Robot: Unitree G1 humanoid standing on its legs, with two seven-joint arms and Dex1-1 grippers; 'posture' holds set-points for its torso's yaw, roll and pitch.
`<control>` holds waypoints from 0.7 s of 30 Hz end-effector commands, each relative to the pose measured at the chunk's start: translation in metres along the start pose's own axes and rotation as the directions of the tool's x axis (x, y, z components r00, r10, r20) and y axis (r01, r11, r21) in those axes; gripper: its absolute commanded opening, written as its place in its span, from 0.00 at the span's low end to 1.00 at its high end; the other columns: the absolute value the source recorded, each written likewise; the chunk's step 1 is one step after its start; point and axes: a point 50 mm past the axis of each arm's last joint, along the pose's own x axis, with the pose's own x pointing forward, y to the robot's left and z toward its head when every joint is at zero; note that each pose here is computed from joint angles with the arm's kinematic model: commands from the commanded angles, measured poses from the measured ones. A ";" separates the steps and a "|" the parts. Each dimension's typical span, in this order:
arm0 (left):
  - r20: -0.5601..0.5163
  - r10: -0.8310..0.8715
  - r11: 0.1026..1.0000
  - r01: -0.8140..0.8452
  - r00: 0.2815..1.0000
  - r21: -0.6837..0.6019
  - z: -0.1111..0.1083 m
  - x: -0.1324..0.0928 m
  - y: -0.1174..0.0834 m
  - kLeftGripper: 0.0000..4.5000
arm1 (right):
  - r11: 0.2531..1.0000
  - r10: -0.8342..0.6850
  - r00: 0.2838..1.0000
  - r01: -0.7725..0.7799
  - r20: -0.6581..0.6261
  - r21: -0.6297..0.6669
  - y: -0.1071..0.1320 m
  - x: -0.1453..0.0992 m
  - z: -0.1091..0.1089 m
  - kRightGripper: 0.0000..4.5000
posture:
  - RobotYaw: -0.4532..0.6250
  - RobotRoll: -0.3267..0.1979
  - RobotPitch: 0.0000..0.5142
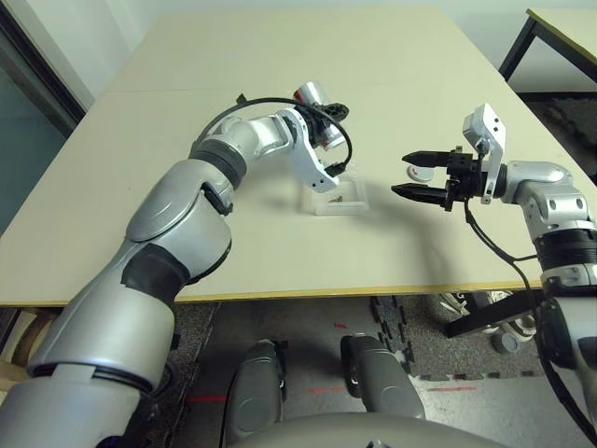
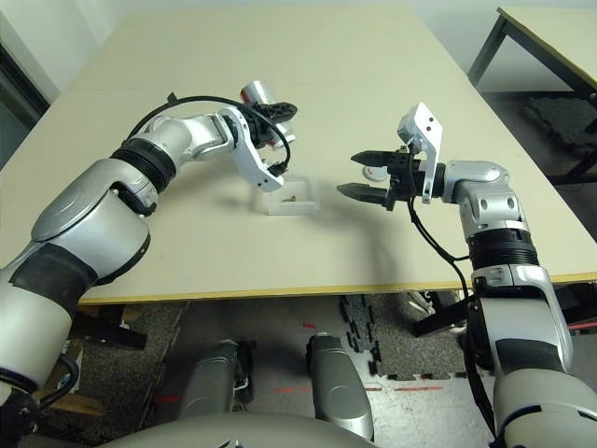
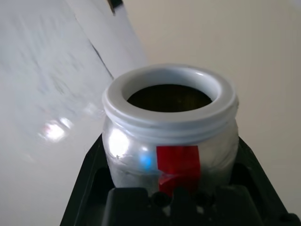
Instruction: Pour the medicine from the bottle into the box.
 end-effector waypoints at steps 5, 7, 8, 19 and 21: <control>-0.016 -0.112 0.598 0.055 0.994 -0.800 -0.020 -0.015 -0.025 0.59 | 1.000 0.021 1.000 -0.021 -0.023 0.001 0.001 0.001 -0.004 1.00 | 0.26 0.62 0.18; 0.008 -0.099 0.403 0.048 0.995 -0.914 -0.023 -0.018 -0.032 0.59 | 1.000 0.025 0.999 -0.025 -0.026 -0.001 0.001 0.001 -0.004 1.00 | 0.26 0.62 0.18; 0.016 -0.084 0.318 0.042 0.996 -0.947 -0.024 -0.020 -0.034 0.59 | 1.000 0.026 0.999 -0.027 -0.027 -0.002 0.001 0.001 -0.004 1.00 | 0.26 0.62 0.18; -0.171 0.064 -0.322 -0.142 0.983 -0.936 -0.044 -0.050 -0.068 0.59 | 0.999 0.039 0.998 -0.039 -0.049 -0.011 0.002 0.001 -0.007 1.00 | 0.28 0.62 0.18; -0.217 0.068 -0.371 -0.177 0.974 -0.912 -0.045 -0.053 -0.075 0.59 | 0.999 0.041 0.998 -0.042 -0.052 -0.014 0.001 0.002 -0.007 1.00 | 0.28 0.62 0.18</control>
